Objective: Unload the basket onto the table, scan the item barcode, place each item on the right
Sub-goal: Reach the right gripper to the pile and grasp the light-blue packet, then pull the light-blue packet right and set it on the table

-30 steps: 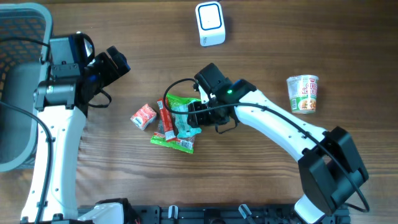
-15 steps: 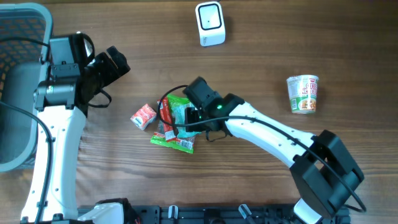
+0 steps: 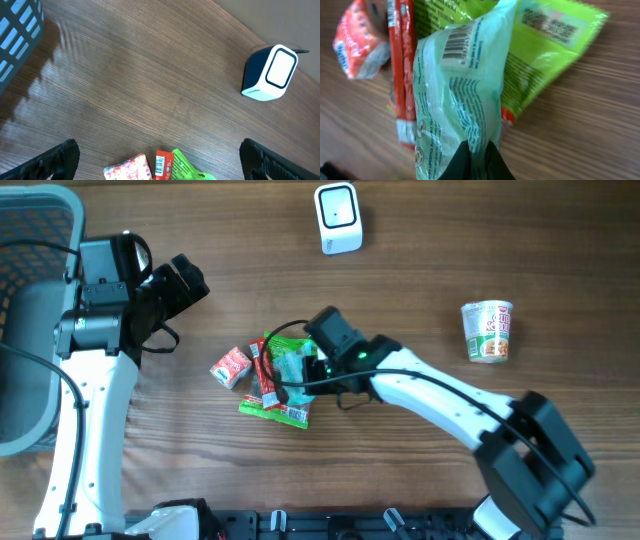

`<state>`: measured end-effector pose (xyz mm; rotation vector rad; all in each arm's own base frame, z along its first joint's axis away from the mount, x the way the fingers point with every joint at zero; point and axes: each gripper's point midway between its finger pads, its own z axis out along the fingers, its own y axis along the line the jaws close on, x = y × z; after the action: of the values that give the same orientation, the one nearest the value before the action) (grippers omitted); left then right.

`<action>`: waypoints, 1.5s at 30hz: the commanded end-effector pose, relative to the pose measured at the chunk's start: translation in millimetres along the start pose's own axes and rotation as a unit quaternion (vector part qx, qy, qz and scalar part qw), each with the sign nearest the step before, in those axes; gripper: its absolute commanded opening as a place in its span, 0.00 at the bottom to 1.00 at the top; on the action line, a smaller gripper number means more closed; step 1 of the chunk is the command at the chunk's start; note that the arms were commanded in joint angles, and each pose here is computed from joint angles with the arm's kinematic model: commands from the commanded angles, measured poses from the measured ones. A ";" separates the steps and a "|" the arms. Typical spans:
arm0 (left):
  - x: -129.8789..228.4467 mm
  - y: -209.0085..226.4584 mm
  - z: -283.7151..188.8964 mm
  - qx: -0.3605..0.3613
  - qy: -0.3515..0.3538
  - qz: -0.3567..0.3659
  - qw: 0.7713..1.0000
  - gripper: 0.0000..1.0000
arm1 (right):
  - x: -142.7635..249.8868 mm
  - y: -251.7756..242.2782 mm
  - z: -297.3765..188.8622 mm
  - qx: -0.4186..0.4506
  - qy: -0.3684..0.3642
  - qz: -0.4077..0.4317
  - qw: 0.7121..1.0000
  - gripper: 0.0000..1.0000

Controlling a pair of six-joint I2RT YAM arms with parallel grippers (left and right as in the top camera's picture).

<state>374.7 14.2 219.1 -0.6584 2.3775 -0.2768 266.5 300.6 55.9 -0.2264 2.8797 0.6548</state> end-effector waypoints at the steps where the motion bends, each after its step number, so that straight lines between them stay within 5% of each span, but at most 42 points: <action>1: -3.7 1.3 -1.1 -0.003 -0.006 0.001 1.000 1.00 | -20.3 8.4 -56.2 -0.033 -0.050 -0.043 0.997 0.04; 5: -3.7 1.3 -1.1 -0.003 -0.006 0.001 1.000 1.00 | -17.9 -36.3 -85.8 0.008 -0.037 -0.064 0.997 0.04; 12: -3.7 1.3 -1.1 -0.003 -0.006 0.001 1.000 1.00 | -0.6 -101.3 -69.0 0.124 0.018 -0.209 0.970 0.04; 16: -3.7 1.3 -1.1 -0.003 -0.006 0.001 1.000 1.00 | 0.1 -119.7 -52.7 0.150 0.000 -0.223 0.963 0.04; 17: -3.6 1.3 -0.9 -0.003 -0.006 0.001 1.000 1.00 | -1.3 -120.5 -48.8 0.149 -0.009 -0.224 0.963 0.18; 18: -3.7 1.3 -1.1 -0.003 -0.006 0.001 1.000 1.00 | -2.2 -120.8 -46.7 0.147 -0.015 -0.224 0.963 0.59; 20: -3.7 1.3 -1.1 -0.003 -0.006 0.001 1.000 1.00 | -11.7 -119.6 -48.7 0.154 -0.033 -0.226 0.961 0.73; 23: -3.7 1.3 -1.1 -0.003 -0.006 0.001 1.000 1.00 | -35.1 -85.6 -65.5 0.100 -0.075 -0.212 0.969 0.78; 24: -3.7 1.3 -1.1 -0.003 -0.006 0.001 1.000 1.00 | -34.4 -71.0 -65.9 0.062 -0.076 -0.215 0.972 0.71; 26: -3.7 1.4 -0.9 -0.003 -0.006 0.001 1.000 1.00 | -33.0 -60.4 -63.5 0.023 -0.075 -0.151 0.985 0.21; 27: -3.7 1.3 -1.1 -0.003 -0.006 0.001 1.000 1.00 | -31.5 -63.0 -60.9 0.023 -0.073 -0.107 0.991 0.04; 38: -3.7 1.3 -1.1 -0.003 -0.006 0.001 1.000 1.00 | 17.3 -128.7 -5.8 0.048 0.041 0.047 0.997 0.05; 42: -3.7 1.3 -1.1 -0.003 -0.006 0.001 1.000 1.00 | 30.6 -129.0 0.2 0.037 0.064 0.043 0.996 0.04; 45: -3.7 1.3 -1.1 -0.003 -0.006 0.001 1.000 1.00 | -0.7 -74.3 -29.2 -0.076 0.028 -0.037 0.996 0.11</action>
<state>374.7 14.2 219.1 -0.6584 2.3775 -0.2768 266.8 193.8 11.8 -0.2034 2.9945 0.6450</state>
